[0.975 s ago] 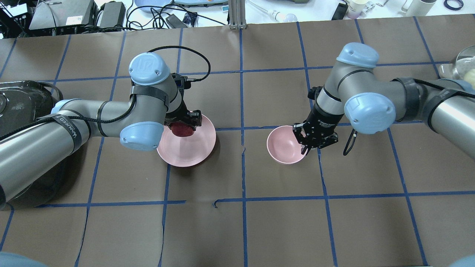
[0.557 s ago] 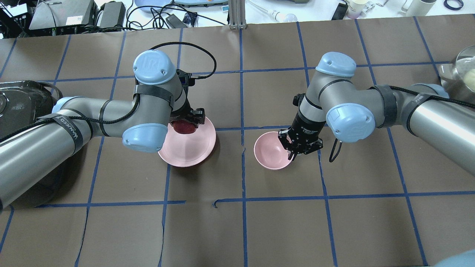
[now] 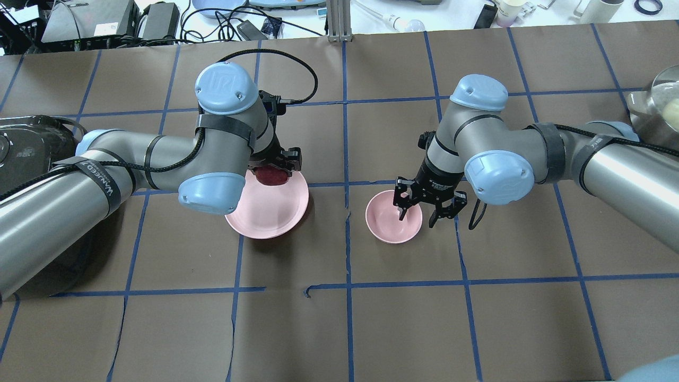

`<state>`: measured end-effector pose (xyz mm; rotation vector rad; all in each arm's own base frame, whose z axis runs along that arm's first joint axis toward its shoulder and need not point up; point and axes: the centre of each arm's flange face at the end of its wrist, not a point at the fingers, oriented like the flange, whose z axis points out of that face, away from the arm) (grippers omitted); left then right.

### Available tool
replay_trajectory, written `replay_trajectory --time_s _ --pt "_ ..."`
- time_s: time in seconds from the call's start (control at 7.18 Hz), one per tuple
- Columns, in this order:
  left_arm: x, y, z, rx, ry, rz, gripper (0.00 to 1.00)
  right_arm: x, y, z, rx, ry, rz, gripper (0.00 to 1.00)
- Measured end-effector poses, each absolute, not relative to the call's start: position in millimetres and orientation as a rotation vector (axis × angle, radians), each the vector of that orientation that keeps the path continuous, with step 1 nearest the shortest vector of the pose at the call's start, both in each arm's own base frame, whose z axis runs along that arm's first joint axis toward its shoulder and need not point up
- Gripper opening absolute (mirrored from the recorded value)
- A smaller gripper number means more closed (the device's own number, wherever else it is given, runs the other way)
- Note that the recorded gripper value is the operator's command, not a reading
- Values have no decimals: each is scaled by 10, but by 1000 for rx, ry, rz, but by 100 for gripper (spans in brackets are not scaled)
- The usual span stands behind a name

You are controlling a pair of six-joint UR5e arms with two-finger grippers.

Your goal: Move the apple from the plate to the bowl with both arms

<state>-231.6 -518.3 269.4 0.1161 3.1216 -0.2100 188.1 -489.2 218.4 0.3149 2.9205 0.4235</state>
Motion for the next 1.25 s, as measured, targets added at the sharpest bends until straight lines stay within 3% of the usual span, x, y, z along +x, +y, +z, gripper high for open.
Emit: replay_trajectory --time_s 0.56,1.25 --pt "-2991 -4975 3063 -7 3192 -269 9 1394 -5147 3153 190 3048 175 100" --pt "-4339 -4278 2745 -244 3250 -243 10 1010 -4904 4465 116 3107 36 100"
